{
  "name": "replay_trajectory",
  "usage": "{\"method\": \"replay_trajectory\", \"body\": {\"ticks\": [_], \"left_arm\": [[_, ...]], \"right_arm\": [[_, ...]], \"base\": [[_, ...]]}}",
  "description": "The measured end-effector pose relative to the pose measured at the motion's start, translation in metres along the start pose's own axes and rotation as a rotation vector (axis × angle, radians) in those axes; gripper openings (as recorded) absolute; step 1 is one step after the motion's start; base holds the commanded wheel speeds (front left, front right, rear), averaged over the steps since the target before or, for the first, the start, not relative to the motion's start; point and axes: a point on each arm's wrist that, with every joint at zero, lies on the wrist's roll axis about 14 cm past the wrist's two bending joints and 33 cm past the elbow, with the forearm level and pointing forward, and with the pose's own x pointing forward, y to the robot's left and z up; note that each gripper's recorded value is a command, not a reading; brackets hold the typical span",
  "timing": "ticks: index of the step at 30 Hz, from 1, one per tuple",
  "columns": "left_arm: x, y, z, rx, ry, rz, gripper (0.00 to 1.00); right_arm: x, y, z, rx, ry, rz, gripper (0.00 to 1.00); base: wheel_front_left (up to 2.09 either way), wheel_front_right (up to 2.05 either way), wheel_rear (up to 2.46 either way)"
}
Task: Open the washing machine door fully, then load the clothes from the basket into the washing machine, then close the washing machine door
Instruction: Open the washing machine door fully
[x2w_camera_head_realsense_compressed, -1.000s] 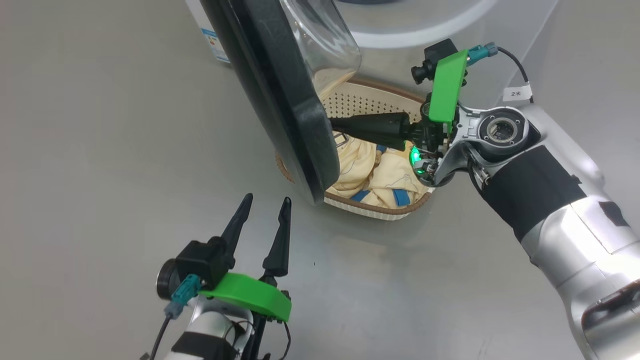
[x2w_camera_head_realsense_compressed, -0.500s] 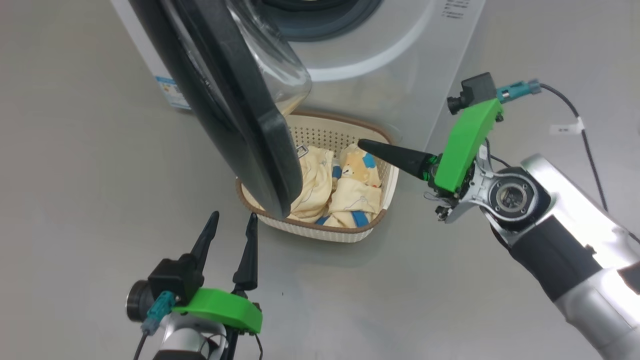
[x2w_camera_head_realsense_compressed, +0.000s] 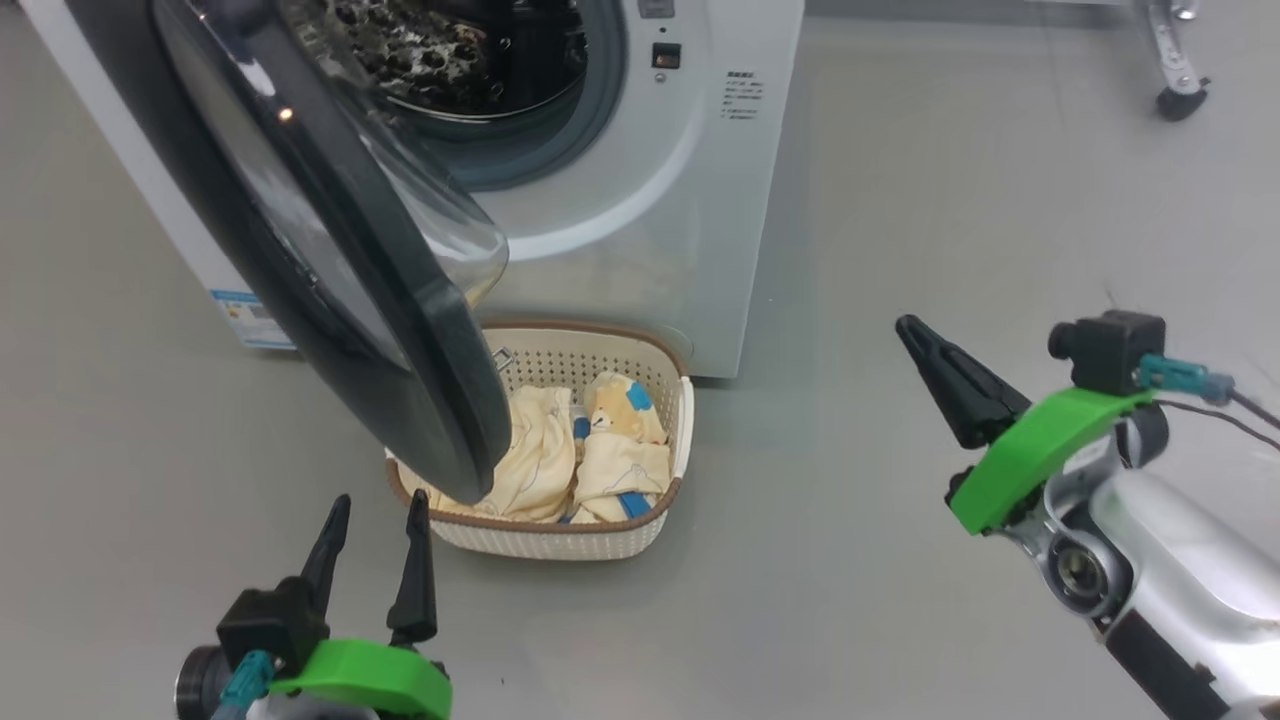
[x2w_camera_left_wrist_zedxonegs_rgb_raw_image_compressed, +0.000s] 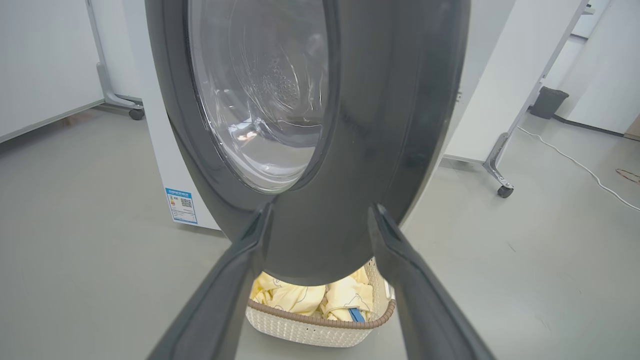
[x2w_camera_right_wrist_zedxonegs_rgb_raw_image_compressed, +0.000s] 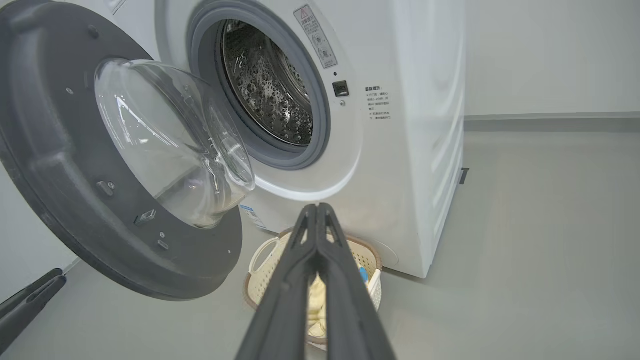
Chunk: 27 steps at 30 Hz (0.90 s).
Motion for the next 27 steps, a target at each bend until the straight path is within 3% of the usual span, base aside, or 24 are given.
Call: {"method": "replay_trajectory", "body": {"ticks": [8,19,21,23,27], "left_arm": [[-0.002,-0.003,0.005,0.007,-0.017,-0.018,1.00],[0.001,-0.013,0.009,0.012,-0.032,-0.055,1.00],[0.002,-0.014,0.009,0.011,-0.031,-0.059,1.00],[0.003,-0.014,0.009,0.014,-0.030,-0.064,1.00],[0.004,-0.015,0.007,0.016,-0.026,-0.067,1.00]], "right_arm": [[-0.050,-0.039,0.009,-0.109,-0.117,-0.192,0.00],[-0.090,-0.033,-0.006,-0.133,-0.173,-0.307,0.00],[-0.092,-0.034,-0.006,-0.142,-0.178,-0.318,0.42],[-0.092,-0.036,-0.001,-0.149,-0.193,-0.330,1.00],[-0.092,-0.037,-0.001,-0.148,-0.198,-0.342,1.00]], "base": [[0.00,0.00,0.00],[0.00,0.00,0.00],[0.00,0.00,0.00],[0.00,0.00,0.00],[0.00,0.00,0.00]]}}
